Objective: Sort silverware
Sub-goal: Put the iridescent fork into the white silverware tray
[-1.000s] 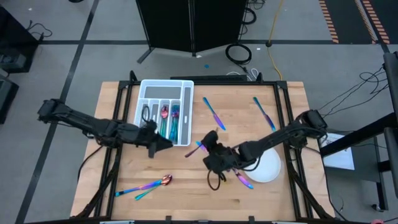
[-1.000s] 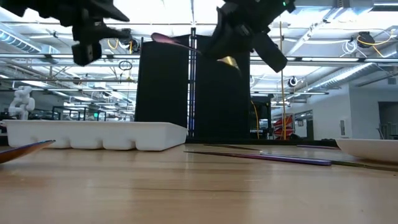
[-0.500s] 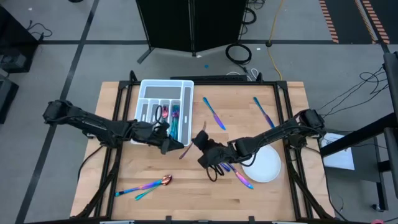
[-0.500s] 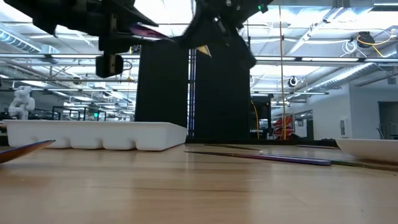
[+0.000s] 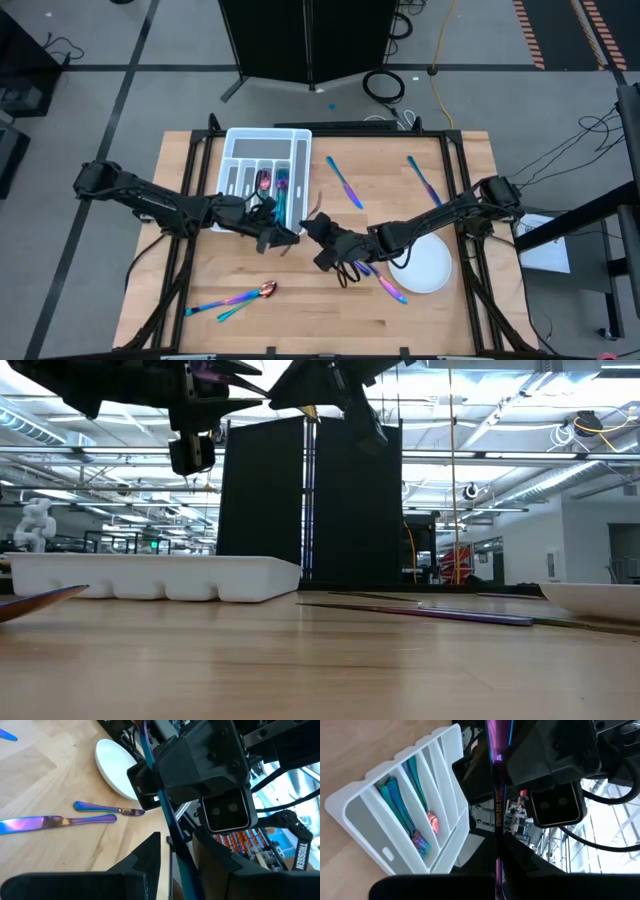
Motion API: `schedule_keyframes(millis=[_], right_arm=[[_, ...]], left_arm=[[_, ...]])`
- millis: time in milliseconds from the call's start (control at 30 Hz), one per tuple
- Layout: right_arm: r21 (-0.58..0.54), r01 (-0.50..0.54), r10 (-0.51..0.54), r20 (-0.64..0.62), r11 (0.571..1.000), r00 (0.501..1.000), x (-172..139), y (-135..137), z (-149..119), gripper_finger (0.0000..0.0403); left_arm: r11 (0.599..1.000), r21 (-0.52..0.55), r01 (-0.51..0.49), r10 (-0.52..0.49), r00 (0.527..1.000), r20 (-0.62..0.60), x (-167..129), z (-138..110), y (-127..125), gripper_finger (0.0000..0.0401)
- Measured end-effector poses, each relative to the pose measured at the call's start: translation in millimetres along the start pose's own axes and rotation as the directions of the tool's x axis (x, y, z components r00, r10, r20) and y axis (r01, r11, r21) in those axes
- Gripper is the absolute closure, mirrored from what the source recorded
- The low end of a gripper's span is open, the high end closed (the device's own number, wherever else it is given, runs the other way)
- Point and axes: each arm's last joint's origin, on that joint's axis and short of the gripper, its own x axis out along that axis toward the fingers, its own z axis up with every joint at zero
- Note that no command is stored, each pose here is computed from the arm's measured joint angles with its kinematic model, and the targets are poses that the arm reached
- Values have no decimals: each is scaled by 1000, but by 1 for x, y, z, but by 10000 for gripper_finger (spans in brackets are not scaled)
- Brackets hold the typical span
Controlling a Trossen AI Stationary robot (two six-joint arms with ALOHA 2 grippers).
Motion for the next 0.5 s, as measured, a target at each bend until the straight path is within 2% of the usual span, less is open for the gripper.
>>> schedule_keyframes(millis=[300,500], right_arm=[[-2,-6,6,3,1000,1000,-1,1,1,403],[-9,-6,6,6,1000,1000,-1,1,1,403]], left_arm=[[999,46,14,-13,1000,-26,0,-1,0,304],[994,104,22,-17,999,-52,0,-2,0,354]])
